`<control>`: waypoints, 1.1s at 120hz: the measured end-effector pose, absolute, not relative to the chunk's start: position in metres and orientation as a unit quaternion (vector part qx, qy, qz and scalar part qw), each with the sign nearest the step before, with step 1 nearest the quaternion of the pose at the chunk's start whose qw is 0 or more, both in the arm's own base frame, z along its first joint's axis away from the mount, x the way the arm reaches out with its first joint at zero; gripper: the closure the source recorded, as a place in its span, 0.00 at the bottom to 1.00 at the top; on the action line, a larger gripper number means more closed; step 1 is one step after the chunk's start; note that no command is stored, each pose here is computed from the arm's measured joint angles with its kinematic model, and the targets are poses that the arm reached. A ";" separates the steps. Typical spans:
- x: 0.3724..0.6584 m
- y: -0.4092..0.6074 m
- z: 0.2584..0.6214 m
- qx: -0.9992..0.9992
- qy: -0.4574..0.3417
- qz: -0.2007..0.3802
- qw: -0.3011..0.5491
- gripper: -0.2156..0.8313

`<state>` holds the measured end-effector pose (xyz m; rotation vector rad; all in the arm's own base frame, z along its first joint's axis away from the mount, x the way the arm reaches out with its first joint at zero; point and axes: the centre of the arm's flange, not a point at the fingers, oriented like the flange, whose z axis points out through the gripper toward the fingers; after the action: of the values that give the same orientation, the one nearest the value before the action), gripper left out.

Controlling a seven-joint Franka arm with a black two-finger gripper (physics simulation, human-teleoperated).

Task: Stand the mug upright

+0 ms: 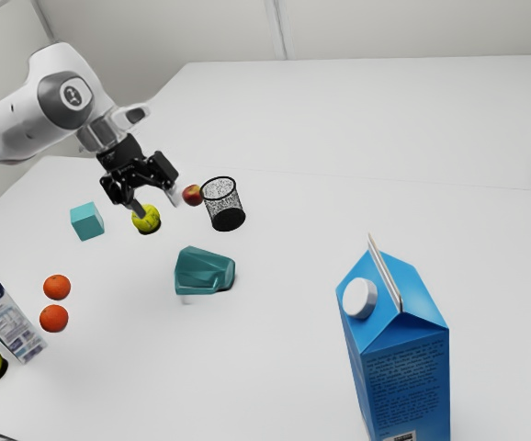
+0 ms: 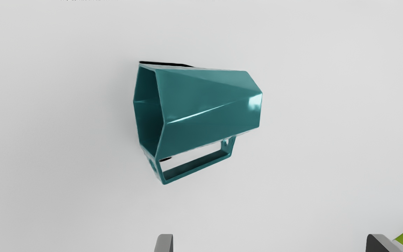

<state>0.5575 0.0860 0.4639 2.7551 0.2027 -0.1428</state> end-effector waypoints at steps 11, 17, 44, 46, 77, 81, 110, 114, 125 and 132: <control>0.556 0.110 0.442 0.973 0.078 -0.047 0.212 0.21; 0.555 0.110 0.431 0.972 0.070 -0.050 0.221 0.21; 0.554 0.121 0.367 0.961 0.037 -0.077 0.264 0.21; 0.554 0.122 0.364 0.961 0.032 -0.075 0.266 0.21; 0.567 0.135 0.326 0.954 -0.037 -0.012 0.298 0.21; 0.568 0.139 0.323 0.953 -0.044 -0.006 0.299 0.21; 0.570 0.137 0.307 0.940 -0.092 0.021 0.328 0.21; 0.568 0.137 0.303 0.936 -0.093 0.020 0.340 0.21; 0.563 0.138 0.295 0.925 -0.100 0.017 0.366 0.21; 0.562 0.135 0.296 0.919 -0.108 0.018 0.379 0.21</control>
<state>0.5618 0.1350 0.2962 2.3475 -0.2758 0.0451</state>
